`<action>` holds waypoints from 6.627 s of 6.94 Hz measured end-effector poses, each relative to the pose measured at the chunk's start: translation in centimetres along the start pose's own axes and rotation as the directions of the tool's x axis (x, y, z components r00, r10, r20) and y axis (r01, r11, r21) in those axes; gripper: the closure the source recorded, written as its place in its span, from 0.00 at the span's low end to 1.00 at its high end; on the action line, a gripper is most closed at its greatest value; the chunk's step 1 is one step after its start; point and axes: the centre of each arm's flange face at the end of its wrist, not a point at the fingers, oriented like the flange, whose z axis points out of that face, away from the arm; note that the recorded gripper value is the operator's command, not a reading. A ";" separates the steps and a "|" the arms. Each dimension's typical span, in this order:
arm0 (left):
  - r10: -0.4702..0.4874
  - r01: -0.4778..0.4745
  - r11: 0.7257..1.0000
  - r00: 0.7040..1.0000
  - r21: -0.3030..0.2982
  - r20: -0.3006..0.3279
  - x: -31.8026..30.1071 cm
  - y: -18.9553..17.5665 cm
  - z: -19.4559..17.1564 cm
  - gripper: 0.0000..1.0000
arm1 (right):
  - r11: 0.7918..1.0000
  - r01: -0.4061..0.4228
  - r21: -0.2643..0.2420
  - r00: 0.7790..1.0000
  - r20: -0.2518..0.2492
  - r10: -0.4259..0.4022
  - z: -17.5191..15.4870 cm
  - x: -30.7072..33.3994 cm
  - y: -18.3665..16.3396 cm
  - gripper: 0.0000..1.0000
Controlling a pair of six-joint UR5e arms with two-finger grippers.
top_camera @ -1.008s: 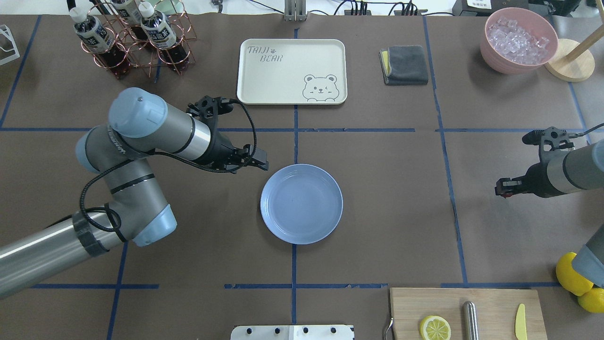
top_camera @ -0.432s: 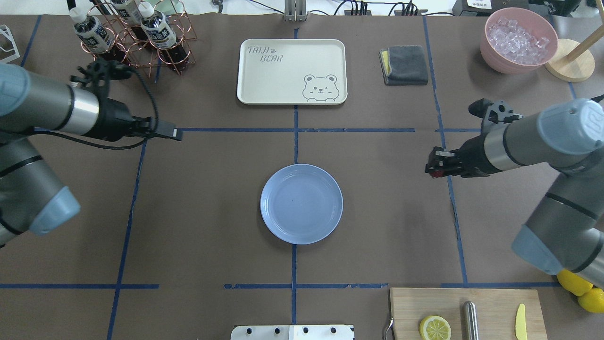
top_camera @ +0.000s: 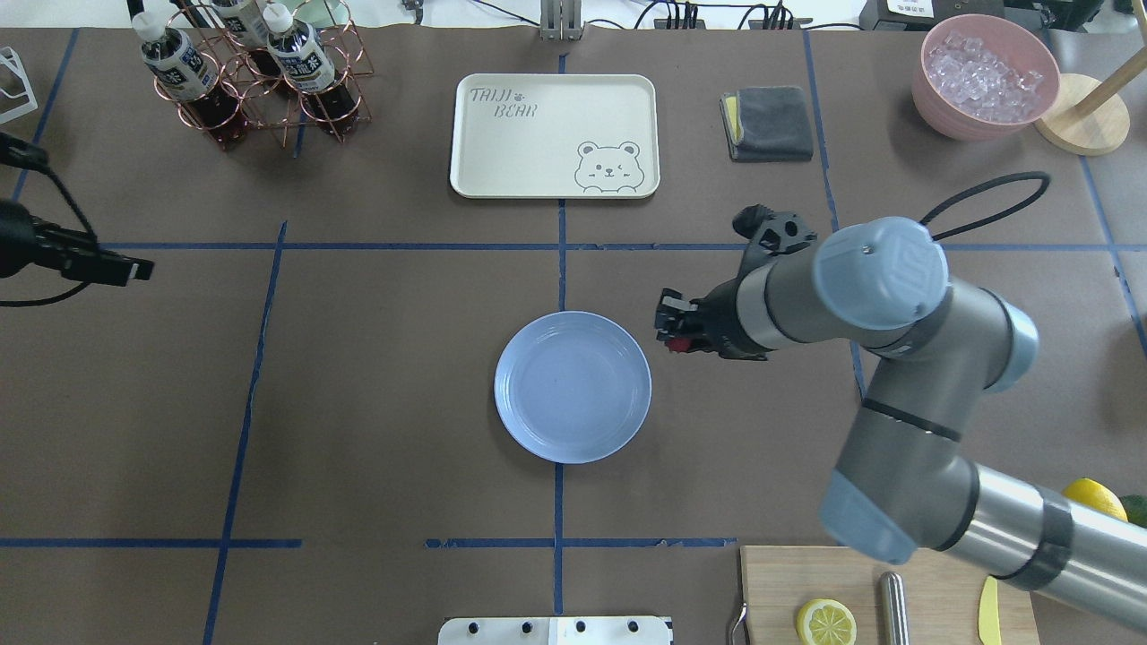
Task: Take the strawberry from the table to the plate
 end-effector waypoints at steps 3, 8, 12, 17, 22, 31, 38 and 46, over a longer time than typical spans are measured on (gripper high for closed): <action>0.085 -0.085 0.996 0.994 -0.005 0.066 -4.5 2.4 -2.5 0.01 | 0.998 -0.046 0.040 0.998 -0.033 0.047 4.9 -7.1 6.2 1.00; 0.071 -0.071 0.997 0.995 -0.002 0.070 -4.6 2.8 -3.1 0.01 | 0.995 -0.022 0.095 0.989 -0.147 0.036 12.1 -6.9 7.7 0.56; 0.064 -0.063 0.998 0.995 -0.007 0.071 -4.9 2.9 -2.8 0.01 | 0.995 -0.017 0.099 0.984 -0.174 0.034 11.2 -7.5 7.9 0.00; 0.069 -0.068 0.998 0.995 -0.006 0.072 -4.8 2.5 -2.5 0.01 | 0.999 0.010 0.045 0.993 -0.121 -0.004 -5.6 1.2 -0.5 0.00; 0.038 -0.034 0.999 0.992 -0.038 0.119 -7.7 3.3 -3.0 0.01 | 0.949 0.300 -0.093 0.917 -0.248 -0.314 -19.2 27.1 -20.0 0.00; -0.069 0.085 0.964 0.995 -0.251 0.072 -16.0 4.9 -10.4 0.00 | 0.887 0.423 -0.186 0.862 -0.221 -0.457 -22.5 42.8 -28.5 0.00; -0.043 0.057 0.970 0.997 -0.234 0.067 -15.7 6.2 -10.7 0.00 | 0.891 0.412 -0.190 0.869 -0.213 -0.447 -22.3 43.2 -28.3 0.00; -0.030 0.042 0.975 0.998 -0.216 0.057 -14.9 5.1 -11.5 0.00 | 0.889 0.417 -0.187 0.867 -0.212 -0.451 -22.3 42.7 -28.6 0.00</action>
